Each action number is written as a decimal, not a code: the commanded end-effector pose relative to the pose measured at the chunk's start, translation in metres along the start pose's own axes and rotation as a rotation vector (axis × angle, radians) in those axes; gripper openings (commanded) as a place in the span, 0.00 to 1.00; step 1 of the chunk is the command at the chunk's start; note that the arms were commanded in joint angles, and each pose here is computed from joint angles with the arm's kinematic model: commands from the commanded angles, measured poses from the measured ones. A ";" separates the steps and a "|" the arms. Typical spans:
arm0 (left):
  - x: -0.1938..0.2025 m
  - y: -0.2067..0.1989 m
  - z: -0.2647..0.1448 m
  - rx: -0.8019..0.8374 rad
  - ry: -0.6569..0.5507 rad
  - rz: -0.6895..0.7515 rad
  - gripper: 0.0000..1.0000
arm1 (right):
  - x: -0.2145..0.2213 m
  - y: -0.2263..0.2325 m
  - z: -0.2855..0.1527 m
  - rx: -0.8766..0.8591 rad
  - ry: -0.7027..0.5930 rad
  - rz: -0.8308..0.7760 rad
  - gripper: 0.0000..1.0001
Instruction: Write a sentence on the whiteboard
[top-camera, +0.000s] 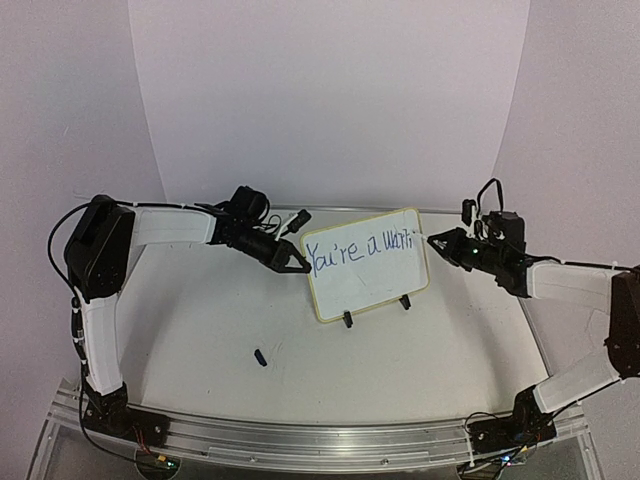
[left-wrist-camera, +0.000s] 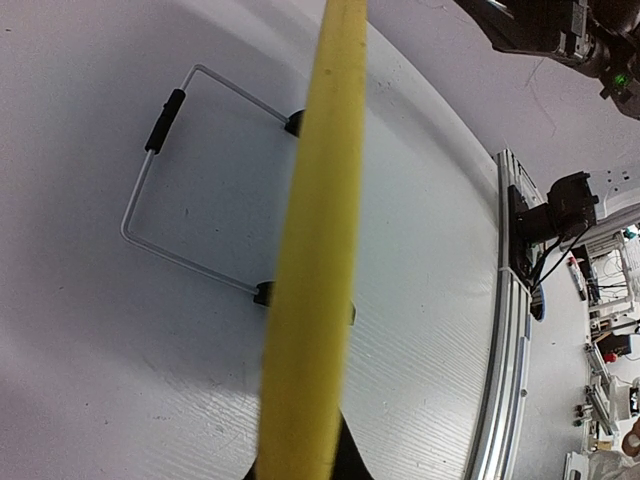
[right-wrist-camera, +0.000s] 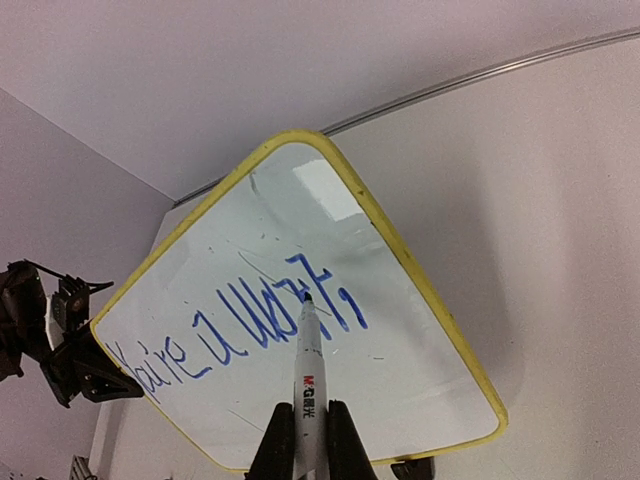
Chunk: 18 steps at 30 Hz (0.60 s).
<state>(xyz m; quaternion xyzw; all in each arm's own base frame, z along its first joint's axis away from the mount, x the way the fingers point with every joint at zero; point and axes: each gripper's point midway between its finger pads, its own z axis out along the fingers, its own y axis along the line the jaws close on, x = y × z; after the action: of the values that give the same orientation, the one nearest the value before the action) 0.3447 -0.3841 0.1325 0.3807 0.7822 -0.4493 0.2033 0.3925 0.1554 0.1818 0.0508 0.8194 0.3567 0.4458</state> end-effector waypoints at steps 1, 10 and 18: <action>0.014 -0.004 0.010 -0.013 0.061 -0.001 0.00 | -0.027 0.019 0.000 -0.045 -0.052 -0.029 0.00; 0.016 -0.002 0.011 -0.014 0.065 -0.005 0.00 | -0.033 0.014 0.018 -0.032 -0.048 -0.046 0.00; 0.017 -0.002 0.012 -0.014 0.067 -0.007 0.00 | -0.034 0.007 0.023 -0.009 -0.052 -0.045 0.00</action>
<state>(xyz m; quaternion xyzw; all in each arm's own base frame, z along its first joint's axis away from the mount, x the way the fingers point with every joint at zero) 0.3448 -0.3843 0.1326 0.3811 0.7820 -0.4492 0.2037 0.4159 0.1609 0.1831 0.0463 0.8210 0.3529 0.4463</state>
